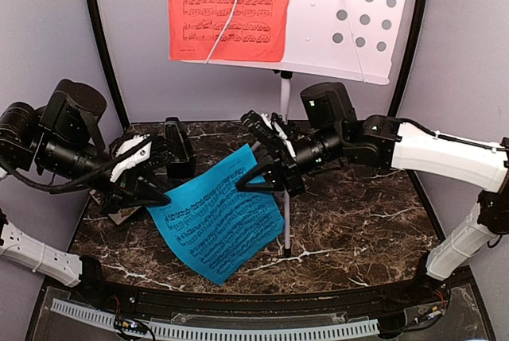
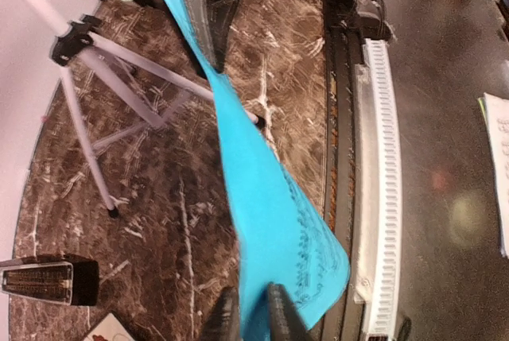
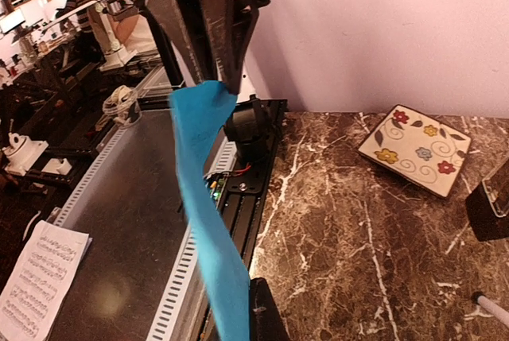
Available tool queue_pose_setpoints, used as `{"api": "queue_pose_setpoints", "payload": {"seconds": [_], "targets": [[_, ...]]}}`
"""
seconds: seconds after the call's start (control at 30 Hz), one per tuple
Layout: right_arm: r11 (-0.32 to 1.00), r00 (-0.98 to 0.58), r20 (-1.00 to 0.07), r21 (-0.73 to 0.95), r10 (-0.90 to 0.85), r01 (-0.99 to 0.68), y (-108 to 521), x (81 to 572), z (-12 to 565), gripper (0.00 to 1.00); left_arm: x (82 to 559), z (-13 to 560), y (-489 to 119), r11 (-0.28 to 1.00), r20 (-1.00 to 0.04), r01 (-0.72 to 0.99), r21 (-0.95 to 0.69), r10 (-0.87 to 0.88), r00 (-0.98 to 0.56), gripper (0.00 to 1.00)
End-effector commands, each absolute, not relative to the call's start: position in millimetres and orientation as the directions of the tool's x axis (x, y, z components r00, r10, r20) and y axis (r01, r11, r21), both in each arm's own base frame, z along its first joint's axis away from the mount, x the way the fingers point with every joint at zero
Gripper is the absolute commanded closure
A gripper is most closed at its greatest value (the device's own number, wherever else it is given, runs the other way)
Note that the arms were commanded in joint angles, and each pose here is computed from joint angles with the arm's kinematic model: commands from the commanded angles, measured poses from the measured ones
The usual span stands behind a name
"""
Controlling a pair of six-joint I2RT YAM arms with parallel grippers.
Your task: Set up the instrument practice props
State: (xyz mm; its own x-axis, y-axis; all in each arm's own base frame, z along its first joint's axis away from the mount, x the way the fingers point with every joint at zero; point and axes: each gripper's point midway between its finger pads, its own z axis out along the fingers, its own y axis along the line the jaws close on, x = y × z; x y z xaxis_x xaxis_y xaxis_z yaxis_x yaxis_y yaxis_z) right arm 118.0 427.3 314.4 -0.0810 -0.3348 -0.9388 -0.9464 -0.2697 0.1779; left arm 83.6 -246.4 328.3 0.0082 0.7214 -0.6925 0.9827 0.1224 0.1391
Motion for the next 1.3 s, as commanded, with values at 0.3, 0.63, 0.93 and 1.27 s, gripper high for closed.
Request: {"api": "queue_pose_setpoints", "payload": {"seconds": [0.3, 0.63, 0.93, 1.27], "targets": [[0.029, 0.023, -0.984, -0.028, -0.176, -0.999, 378, 137, 400, 1.00, 114, 375, -253, 0.410, -0.973, 0.899, 0.152, 0.224, 0.062, 0.16], [0.054, 0.042, -0.995, -0.047, -0.090, -0.997, 351, 123, 444, 1.00, 140, 387, -309, 0.441, -0.984, 0.881, 0.172, 0.127, 0.128, 0.15], [0.091, 0.064, -0.996, -0.069, -0.058, -0.994, 325, 114, 466, 1.00, 148, 386, -299, 0.510, -0.991, 0.850, 0.132, 0.053, 0.122, 0.12], [0.121, 0.083, -0.996, -0.085, -0.024, -0.989, 320, 116, 486, 1.00, 115, 417, -334, 0.264, -0.993, 0.960, 0.093, -0.042, 0.108, 0.35]]}}
